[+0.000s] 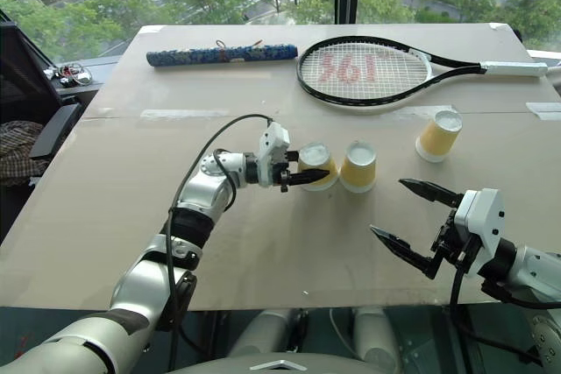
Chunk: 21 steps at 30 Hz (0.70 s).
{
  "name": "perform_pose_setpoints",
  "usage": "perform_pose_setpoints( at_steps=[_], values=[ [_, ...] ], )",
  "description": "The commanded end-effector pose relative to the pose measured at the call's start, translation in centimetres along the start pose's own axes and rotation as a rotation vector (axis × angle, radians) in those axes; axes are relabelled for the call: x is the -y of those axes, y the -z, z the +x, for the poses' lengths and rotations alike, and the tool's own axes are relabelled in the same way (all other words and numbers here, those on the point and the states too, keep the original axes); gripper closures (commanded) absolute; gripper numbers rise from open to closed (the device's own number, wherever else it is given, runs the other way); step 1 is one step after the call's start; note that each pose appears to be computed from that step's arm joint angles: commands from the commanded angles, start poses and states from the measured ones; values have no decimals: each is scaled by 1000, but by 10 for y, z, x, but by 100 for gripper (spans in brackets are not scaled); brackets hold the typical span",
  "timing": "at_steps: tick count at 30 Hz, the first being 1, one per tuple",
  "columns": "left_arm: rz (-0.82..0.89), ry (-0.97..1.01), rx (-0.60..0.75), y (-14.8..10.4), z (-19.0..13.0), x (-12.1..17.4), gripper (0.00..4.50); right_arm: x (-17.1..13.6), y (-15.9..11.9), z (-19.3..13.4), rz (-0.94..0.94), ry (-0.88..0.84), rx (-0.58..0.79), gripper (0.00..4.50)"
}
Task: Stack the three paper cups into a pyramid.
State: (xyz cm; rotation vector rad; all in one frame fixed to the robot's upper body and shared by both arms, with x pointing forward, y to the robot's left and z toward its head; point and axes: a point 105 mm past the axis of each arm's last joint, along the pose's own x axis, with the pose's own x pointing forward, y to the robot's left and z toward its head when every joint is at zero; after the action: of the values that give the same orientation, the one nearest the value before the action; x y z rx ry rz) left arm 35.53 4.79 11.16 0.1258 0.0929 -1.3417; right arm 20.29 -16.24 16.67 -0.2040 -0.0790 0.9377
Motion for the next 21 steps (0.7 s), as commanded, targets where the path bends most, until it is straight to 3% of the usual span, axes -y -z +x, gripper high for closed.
perform_pose_setpoints(
  at_steps=[1, 11, 17, 21],
  values=[
    [6, -17, 51, -12, 0, 0, 3, -1, -8, 0, -35, 1, 26, 0],
    [26, -63, 143, -39, -42, 13, 3, 8, -5, -3, -26, 28, 25, 0],
    [30, -69, 203, -59, -84, 39, 3, 69, 13, -5, -80, 349, -63, 0],
    [26, 51, 233, -74, -104, 79, 3, 113, 27, -8, -90, 539, -135, 0]
  ],
)
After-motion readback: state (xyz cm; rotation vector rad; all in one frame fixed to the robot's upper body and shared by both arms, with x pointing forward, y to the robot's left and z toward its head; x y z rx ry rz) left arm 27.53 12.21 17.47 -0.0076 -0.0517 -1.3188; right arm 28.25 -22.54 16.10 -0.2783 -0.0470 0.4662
